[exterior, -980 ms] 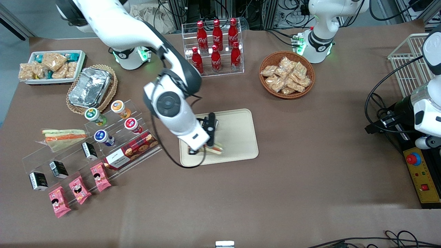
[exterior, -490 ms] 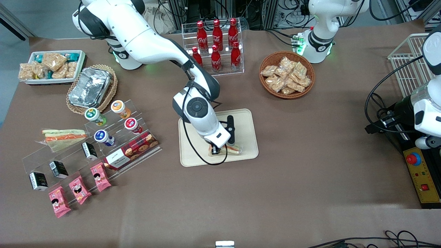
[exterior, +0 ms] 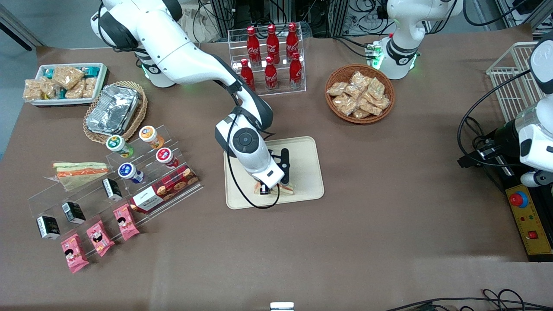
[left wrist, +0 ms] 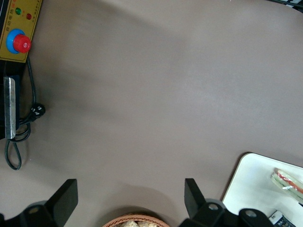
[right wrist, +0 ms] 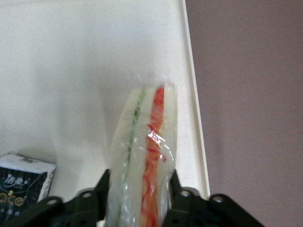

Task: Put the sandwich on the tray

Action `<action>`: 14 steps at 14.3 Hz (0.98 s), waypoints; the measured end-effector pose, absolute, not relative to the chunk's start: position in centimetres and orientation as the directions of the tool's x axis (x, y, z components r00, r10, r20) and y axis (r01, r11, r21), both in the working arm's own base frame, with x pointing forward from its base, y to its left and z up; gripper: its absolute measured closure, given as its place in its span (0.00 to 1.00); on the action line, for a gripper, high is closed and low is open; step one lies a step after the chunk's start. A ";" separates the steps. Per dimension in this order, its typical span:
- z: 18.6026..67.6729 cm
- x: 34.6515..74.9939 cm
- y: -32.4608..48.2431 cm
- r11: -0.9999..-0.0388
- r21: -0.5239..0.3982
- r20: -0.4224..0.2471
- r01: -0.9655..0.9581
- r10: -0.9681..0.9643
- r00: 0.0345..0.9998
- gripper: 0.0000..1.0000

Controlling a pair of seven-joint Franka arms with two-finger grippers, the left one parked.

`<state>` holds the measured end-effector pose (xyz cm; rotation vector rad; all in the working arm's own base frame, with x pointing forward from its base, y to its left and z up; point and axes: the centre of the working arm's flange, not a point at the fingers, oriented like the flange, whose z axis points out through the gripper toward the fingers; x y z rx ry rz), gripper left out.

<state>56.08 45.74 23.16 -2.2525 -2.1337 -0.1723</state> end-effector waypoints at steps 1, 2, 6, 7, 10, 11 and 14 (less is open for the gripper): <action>23.7 56.5 45.3 -0.068 0.057 0.107 0.996 0.992 0.062 0.31; 24.7 57.4 44.4 -0.088 0.060 0.110 0.994 0.991 0.081 0.20; 33.1 61.0 36.9 -0.234 -0.041 0.101 0.971 0.966 0.237 0.01; 35.9 61.8 34.2 -0.279 -0.073 0.109 0.957 0.952 0.286 0.01; 43.0 62.9 26.4 -0.385 -0.119 0.109 0.915 0.911 0.398 0.01; 45.0 62.9 24.3 -0.436 -0.129 0.100 0.891 0.888 0.449 0.01; 50.1 62.7 17.2 -0.635 -0.150 0.071 0.758 0.758 0.649 0.01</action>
